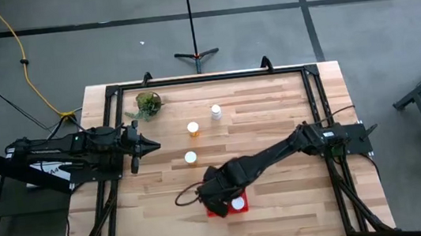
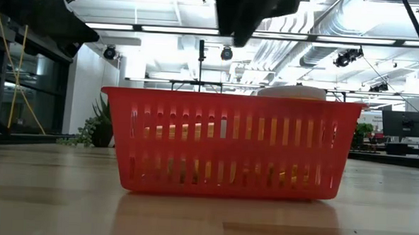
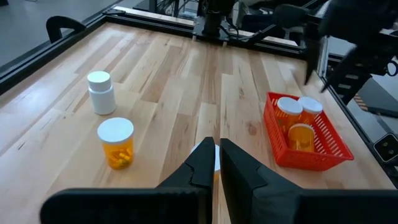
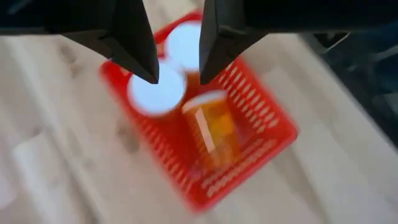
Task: Pick and place pill bottles into a basket
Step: Put the orange pill bottle into the red bin
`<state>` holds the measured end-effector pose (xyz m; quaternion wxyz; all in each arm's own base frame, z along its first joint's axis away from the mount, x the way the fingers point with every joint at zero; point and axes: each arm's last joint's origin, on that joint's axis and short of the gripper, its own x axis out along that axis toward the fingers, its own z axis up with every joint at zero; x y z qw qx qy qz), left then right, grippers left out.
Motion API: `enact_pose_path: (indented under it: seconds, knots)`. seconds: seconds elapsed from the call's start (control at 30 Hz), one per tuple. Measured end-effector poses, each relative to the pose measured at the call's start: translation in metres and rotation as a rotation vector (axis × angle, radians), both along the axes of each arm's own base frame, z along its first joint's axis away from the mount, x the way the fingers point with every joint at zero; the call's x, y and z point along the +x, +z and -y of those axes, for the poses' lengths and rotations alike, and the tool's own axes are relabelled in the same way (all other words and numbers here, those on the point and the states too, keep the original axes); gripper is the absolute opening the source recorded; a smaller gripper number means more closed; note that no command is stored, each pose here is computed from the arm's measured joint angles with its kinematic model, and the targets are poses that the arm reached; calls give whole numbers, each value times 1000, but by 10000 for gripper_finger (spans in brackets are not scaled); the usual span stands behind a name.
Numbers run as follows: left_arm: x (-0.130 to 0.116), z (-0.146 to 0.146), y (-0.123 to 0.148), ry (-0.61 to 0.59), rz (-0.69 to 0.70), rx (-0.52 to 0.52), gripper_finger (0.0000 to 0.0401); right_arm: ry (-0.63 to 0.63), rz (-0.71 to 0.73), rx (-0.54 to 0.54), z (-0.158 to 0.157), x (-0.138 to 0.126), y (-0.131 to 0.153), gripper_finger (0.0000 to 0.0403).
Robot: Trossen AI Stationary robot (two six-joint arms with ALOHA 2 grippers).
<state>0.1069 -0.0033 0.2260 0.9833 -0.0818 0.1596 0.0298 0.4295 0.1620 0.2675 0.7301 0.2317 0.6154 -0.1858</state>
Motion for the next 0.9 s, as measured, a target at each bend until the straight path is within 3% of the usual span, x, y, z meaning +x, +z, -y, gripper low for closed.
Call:
enact_pose_path:
  seconds: [0.4,0.73,0.9]
  knots:
    - [0,0,0,0,1,-1,60,48,119,-36,61,29,3,119]
    - [0,0,0,2,2,-27,60,83,180,-92,104,43,5,236]
    - [0,0,0,2,2,-27,60,75,170,-87,120,52,-9,294]
